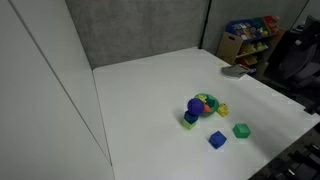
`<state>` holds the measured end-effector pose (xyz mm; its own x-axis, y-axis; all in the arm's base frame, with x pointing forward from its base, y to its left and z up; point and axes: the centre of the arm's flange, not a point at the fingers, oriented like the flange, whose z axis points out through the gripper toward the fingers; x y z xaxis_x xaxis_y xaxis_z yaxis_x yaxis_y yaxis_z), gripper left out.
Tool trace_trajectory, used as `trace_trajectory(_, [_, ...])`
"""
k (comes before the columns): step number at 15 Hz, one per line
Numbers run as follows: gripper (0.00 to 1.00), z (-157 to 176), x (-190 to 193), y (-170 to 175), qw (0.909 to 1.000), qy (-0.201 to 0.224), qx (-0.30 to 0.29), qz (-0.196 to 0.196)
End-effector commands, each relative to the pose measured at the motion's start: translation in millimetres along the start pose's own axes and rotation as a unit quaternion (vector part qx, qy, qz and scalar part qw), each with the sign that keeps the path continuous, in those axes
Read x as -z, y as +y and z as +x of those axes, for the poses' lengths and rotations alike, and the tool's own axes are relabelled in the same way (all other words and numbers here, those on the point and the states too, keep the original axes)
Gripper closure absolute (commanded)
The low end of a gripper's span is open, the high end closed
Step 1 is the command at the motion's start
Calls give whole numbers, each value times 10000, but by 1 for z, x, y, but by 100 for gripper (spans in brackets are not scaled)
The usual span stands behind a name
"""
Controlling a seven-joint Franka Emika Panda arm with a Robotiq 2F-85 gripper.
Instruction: Put the yellow toy from the table in the green bowl
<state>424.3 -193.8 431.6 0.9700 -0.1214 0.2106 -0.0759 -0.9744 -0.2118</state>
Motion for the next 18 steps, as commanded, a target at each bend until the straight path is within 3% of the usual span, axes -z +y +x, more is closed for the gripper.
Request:
trace_trajectory(1, [0, 0, 0, 0, 10000, 1, 0, 0])
trace_trajectory(6, [0, 3, 0, -3, 10000, -43, -3, -34])
trace_trajectory(11, [0, 21, -10, -34, 9994, -172, -20, -306])
trace_trajectory(18, [0, 51, -63, -56, 9910, -387, -872, -935])
